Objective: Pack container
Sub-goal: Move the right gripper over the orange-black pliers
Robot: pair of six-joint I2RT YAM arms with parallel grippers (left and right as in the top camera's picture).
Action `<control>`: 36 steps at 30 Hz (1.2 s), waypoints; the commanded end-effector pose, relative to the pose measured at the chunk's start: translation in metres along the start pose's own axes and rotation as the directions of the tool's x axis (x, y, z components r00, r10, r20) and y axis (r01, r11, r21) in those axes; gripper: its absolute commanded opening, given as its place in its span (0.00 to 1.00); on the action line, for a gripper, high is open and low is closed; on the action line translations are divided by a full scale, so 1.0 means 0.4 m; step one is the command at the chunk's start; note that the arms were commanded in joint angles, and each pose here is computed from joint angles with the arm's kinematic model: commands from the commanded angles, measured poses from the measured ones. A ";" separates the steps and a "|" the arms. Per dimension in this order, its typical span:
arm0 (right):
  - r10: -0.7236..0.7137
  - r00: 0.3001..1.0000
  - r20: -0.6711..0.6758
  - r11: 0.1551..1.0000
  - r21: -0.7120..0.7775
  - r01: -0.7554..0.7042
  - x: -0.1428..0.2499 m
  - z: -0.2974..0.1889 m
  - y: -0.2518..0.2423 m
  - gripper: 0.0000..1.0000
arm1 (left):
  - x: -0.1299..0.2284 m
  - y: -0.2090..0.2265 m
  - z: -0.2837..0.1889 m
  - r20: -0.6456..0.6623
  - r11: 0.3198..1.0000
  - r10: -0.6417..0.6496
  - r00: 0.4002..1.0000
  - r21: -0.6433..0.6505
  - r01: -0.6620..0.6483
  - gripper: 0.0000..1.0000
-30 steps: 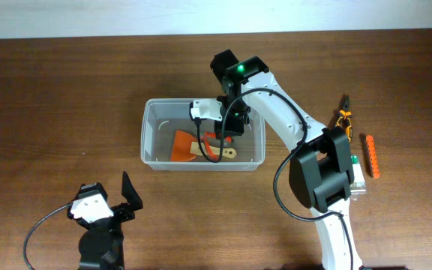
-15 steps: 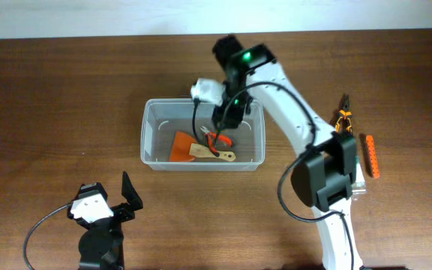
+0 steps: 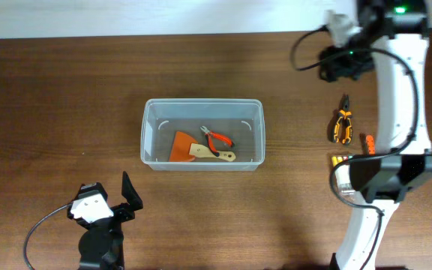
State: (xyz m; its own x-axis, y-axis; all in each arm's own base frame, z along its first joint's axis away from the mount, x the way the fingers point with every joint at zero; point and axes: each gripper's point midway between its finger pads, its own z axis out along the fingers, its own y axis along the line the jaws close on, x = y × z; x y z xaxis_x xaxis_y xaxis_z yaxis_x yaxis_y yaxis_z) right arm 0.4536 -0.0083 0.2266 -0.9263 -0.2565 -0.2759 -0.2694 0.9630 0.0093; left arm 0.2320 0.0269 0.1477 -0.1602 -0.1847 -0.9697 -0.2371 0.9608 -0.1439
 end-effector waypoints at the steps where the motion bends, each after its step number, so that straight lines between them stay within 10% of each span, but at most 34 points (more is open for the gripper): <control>1: 0.133 0.990 -0.051 0.991 -0.010 -0.134 0.044 0.031 -0.058 0.61 | 0.002 0.000 0.000 0.000 1.000 0.009 1.000 0.000 -0.009 0.99; 14: 0.249 0.932 -0.263 0.962 -0.043 -0.269 0.196 0.300 -0.094 0.48 | 0.002 0.000 0.000 0.000 1.000 0.009 1.000 0.000 -0.009 0.99; 16: 0.249 0.926 -0.283 0.961 -0.047 -0.273 0.219 0.339 -0.089 0.63 | 0.002 0.000 0.000 0.000 1.000 0.009 1.000 0.000 -0.009 0.99; 23: 0.252 0.932 -0.261 0.950 -0.118 -0.290 0.209 0.367 -0.061 0.64 | 0.002 0.000 0.000 0.000 1.000 0.009 1.000 0.000 -0.009 0.99; 26: 0.271 0.929 -0.251 0.944 -0.120 -0.308 0.201 0.369 -0.060 0.99 | 0.002 0.000 0.000 0.000 1.000 0.009 1.000 0.000 -0.009 0.99; 30: 0.277 0.929 -0.245 0.943 -0.117 -0.312 0.198 0.370 -0.063 0.98 | 0.002 0.000 0.000 0.000 1.000 0.009 1.000 0.000 -0.009 0.99; 34: 0.303 0.923 -0.238 0.937 -0.102 -0.334 0.193 0.372 -0.068 0.43 | 0.002 0.000 0.000 0.000 1.000 0.009 1.000 0.000 -0.009 0.99; 36: 0.319 0.920 -0.228 0.933 -0.097 -0.347 0.187 0.374 -0.072 0.36 | 0.002 0.000 0.000 0.000 1.000 0.009 1.000 0.000 -0.009 0.99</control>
State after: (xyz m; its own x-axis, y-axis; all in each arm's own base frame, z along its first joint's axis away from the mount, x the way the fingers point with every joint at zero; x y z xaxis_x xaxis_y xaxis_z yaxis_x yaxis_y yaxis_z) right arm 0.4289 -0.0441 0.0608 -0.9996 0.0178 -0.0240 0.0130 0.9822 0.1876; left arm 0.2320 0.0269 0.1477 -0.1602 -0.1847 -0.9697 -0.2371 0.9608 -0.1439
